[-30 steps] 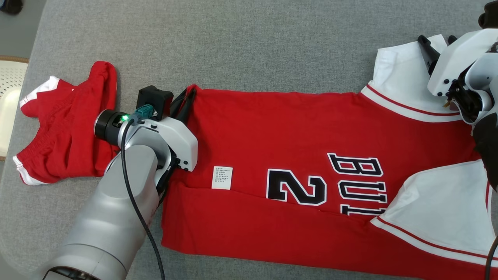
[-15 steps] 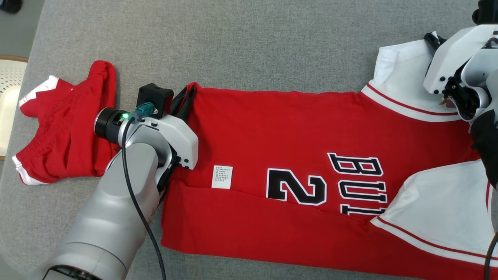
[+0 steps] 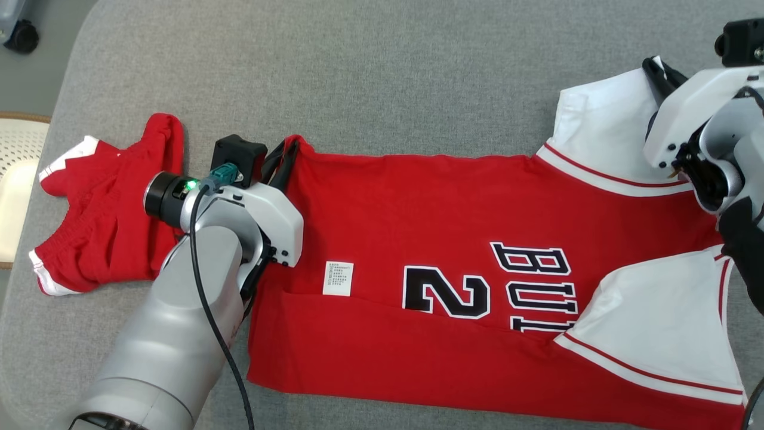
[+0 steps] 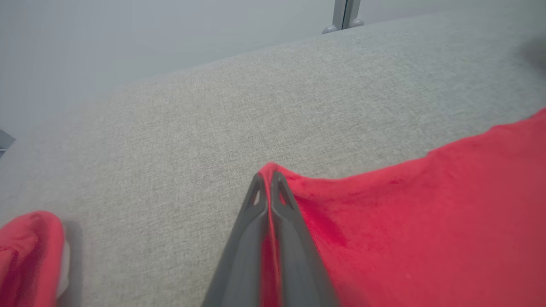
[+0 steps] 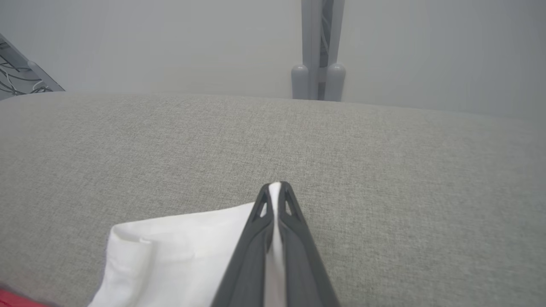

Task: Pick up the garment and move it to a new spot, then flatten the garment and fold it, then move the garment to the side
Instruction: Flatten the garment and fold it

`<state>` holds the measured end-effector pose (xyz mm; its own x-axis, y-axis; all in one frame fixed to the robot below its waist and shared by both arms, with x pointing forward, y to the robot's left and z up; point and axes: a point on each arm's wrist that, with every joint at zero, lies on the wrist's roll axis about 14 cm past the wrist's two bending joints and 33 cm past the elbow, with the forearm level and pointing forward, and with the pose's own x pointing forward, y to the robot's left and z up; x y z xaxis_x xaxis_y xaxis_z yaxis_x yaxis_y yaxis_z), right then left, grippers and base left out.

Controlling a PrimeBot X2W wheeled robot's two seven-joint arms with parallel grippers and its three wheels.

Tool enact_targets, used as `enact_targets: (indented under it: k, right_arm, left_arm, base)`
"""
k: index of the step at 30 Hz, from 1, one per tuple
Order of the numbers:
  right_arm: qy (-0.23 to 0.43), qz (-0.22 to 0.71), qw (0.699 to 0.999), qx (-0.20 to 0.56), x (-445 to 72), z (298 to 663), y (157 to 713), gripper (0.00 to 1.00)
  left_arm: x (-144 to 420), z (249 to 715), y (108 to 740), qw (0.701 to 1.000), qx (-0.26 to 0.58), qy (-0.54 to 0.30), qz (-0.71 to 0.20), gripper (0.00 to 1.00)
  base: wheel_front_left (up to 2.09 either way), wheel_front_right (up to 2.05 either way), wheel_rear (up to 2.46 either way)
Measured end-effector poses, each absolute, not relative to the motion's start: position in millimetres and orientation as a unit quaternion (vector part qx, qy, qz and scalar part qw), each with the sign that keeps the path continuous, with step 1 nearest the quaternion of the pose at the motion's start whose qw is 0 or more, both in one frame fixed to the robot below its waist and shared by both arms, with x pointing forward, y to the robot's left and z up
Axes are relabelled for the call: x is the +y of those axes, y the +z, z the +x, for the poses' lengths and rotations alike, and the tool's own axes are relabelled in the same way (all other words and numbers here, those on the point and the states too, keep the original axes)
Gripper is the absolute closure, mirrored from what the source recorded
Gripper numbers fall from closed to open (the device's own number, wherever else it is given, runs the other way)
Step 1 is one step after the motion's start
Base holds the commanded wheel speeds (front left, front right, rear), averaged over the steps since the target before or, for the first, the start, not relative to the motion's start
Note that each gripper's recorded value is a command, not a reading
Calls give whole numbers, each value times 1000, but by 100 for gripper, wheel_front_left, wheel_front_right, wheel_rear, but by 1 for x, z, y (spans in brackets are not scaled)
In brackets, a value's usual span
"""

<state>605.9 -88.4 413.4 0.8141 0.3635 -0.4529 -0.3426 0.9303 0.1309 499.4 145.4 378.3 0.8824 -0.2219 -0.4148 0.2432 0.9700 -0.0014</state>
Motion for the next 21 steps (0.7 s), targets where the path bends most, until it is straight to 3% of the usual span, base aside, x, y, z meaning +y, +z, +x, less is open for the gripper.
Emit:
enact_targets:
  k: [21]
  right_arm:
    - [203, 11, 959, 196, -117, 528, 452, 100]
  left_arm:
    - [138, 459, 423, 976, 164, -134, 55, 100]
  base:
    - [0, 0, 0]
